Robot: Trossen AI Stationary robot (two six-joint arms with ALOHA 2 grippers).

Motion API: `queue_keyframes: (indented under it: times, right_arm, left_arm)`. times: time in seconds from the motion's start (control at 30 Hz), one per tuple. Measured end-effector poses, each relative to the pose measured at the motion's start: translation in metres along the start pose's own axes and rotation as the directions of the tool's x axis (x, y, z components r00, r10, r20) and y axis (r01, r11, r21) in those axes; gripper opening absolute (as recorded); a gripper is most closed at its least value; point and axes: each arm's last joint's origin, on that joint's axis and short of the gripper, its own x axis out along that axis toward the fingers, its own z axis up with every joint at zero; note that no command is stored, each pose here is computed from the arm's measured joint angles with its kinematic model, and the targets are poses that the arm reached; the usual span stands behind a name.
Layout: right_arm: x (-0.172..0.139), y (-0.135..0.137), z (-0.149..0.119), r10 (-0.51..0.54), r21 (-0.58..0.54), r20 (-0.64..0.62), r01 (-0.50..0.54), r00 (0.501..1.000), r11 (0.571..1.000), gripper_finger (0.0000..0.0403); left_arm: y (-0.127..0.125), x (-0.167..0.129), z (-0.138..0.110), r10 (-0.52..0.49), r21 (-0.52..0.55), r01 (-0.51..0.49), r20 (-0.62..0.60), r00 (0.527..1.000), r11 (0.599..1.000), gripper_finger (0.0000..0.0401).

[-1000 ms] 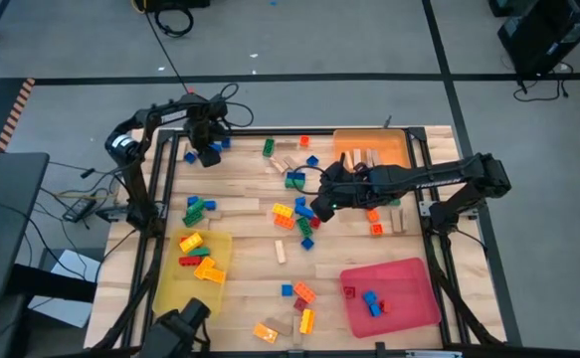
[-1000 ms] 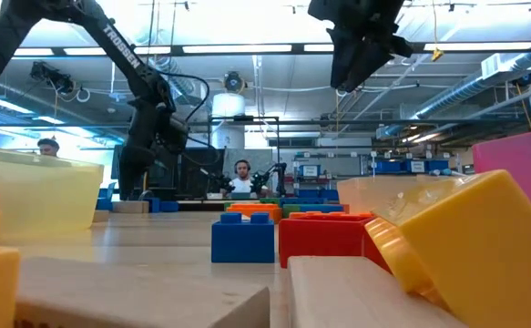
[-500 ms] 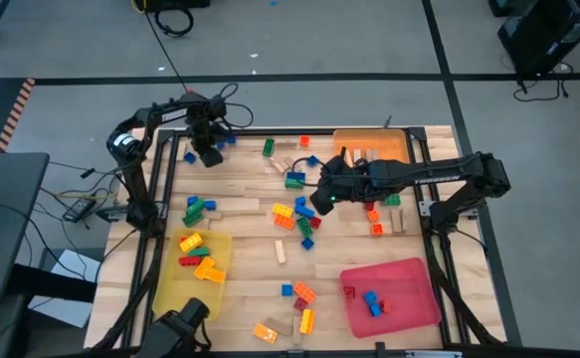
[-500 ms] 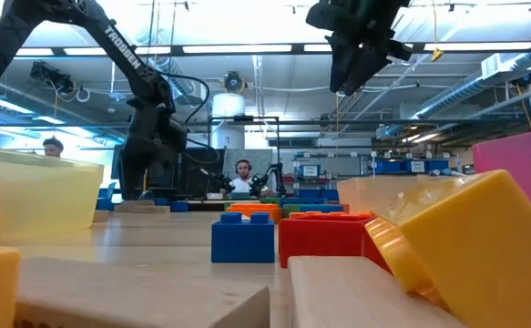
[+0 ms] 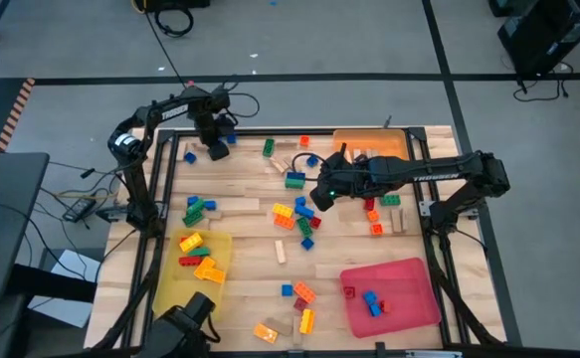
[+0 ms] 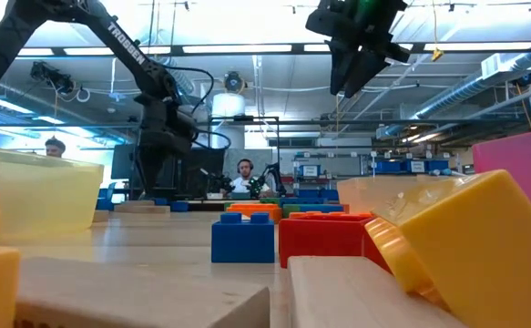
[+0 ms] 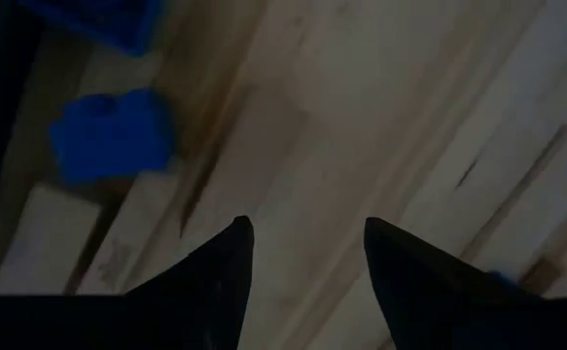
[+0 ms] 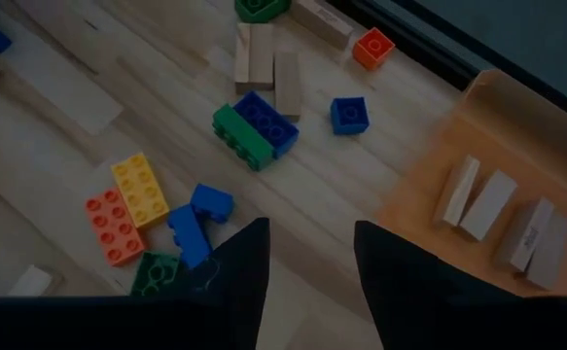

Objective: Sort blocks by size
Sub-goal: Put the brown block into the orange bin

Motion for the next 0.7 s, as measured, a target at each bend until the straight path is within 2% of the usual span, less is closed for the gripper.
queue_keyframes:
  times: [0.2,0.3,0.5,0.7]
  right_arm:
    - [0.0,0.0,0.0,0.0,-0.001,0.0,0.0,1.0,1.0,0.0166]
    - [0.0,0.0,0.0,0.0,0.0,0.0,0.0,1.0,1.0,0.0166]
    - [0.0,0.0,0.0,0.0,0.0,0.0,0.0,1.0,1.0,0.0165]
    - [0.0,0.0,0.0,0.0,0.0,0.0,0.0,1.0,1.0,0.0165]
  left_arm:
    - [-0.005,0.005,0.008,0.01,0.214,-0.011,0.008,1.0,0.977,0.0204]
    - [-0.008,0.006,0.013,0.035,0.276,-0.044,0.036,0.999,0.96,0.0204]
    - [-0.013,0.012,0.017,0.07,0.306,-0.08,0.043,0.997,0.949,0.0204]
    - [-0.015,0.026,0.017,0.179,0.325,-0.174,0.017,0.984,0.929,0.0204]
